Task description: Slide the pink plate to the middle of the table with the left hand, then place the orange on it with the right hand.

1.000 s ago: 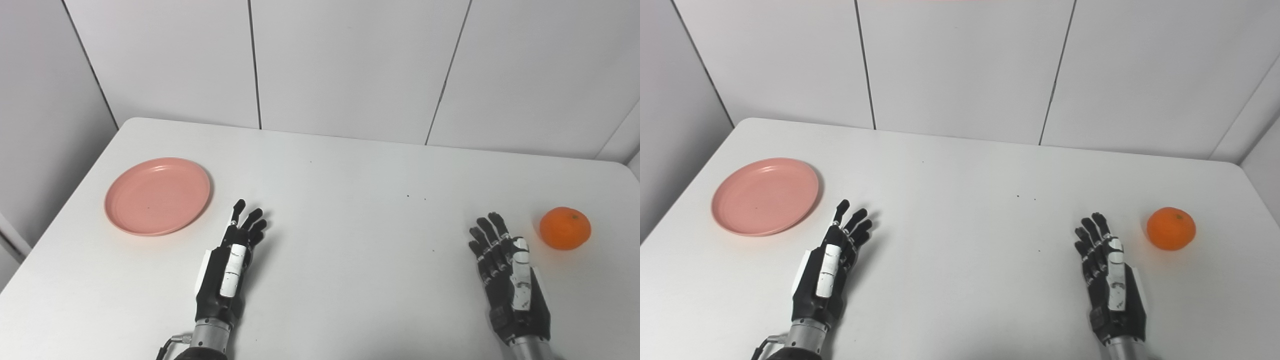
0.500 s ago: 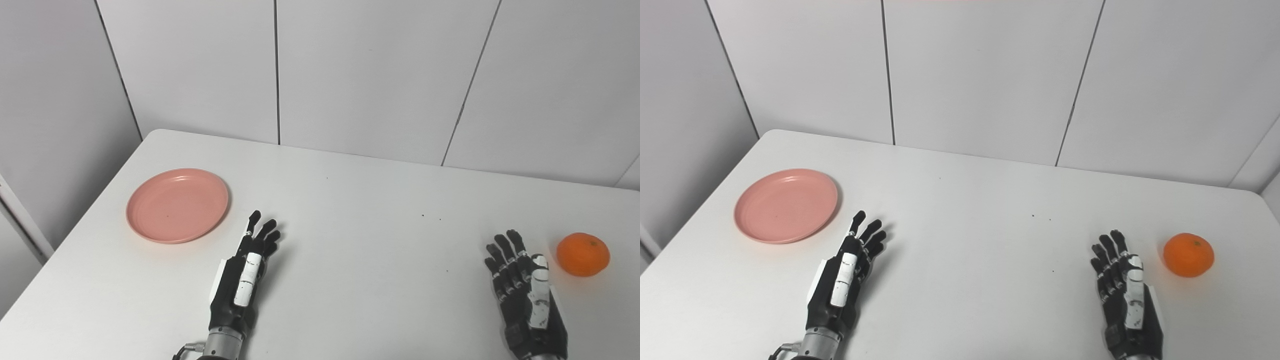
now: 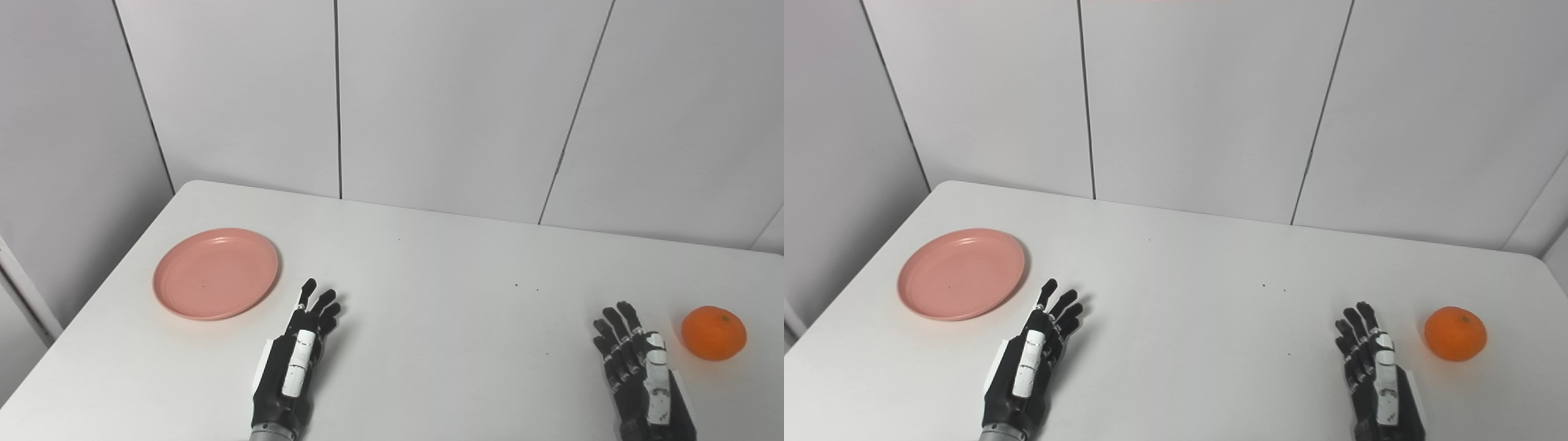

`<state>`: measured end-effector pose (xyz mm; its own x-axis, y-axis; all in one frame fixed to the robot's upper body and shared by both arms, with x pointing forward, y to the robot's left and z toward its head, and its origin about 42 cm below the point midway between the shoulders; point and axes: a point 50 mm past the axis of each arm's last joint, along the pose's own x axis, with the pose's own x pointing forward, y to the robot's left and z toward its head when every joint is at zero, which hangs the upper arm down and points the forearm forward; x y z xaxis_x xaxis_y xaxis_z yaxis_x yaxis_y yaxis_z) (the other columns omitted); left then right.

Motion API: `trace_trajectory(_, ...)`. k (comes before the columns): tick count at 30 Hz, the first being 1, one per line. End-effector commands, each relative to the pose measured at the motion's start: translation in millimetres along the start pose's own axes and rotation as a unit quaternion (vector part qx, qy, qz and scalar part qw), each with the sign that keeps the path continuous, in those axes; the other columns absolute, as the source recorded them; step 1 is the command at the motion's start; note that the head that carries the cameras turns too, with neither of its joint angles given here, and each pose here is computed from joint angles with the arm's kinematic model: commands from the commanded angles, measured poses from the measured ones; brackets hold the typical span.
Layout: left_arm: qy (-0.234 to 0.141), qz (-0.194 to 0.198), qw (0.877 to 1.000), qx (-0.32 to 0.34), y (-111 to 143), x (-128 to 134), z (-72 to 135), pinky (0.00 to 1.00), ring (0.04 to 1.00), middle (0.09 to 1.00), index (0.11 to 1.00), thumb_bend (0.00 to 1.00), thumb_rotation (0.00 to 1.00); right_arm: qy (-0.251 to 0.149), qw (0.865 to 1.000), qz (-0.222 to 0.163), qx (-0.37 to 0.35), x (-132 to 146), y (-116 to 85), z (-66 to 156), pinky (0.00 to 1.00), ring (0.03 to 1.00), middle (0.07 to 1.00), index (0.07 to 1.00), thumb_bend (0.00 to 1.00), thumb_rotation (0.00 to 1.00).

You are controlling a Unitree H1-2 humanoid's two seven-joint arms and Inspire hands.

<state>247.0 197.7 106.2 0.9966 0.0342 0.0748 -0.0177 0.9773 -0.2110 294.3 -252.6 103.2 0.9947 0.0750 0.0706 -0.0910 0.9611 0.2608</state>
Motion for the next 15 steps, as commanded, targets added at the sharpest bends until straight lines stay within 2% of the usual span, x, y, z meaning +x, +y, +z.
trace_trajectory(1,0.057,0.025,0.998,0.008,20.1,-22.6,-30.6,0.93,0.903,0.915,0.960,0.81,0.85,0.073,0.997,-0.034,0.017,-36.4,-9.9,-46.3,0.98,0.943,0.940,0.949,0.76,0.92)
trace_trajectory(6,0.040,0.019,0.999,0.008,19.3,-10.7,-19.6,0.93,0.898,0.909,0.947,0.79,0.86,0.076,0.996,-0.033,0.017,-36.9,-10.0,-46.7,0.98,0.947,0.944,0.957,0.77,0.91)
trace_trajectory(12,0.004,0.008,1.000,0.021,22.1,5.4,-4.6,0.92,0.899,0.902,0.893,0.84,0.87,0.077,0.996,-0.032,0.016,-37.8,-9.7,-46.5,0.98,0.952,0.950,0.960,0.77,0.92)
trace_trajectory(13,-0.003,0.008,1.000,0.022,23.5,8.4,-1.5,0.92,0.891,0.893,0.883,0.89,0.86,0.077,0.996,-0.033,0.015,-37.9,-9.5,-46.6,0.98,0.950,0.948,0.958,0.77,0.92)
trace_trajectory(15,-0.015,0.005,0.999,0.028,26.0,13.7,4.3,0.92,0.889,0.891,0.883,0.91,0.85,0.078,0.996,-0.033,0.014,-38.0,-9.1,-47.0,0.98,0.948,0.947,0.956,0.77,0.92)
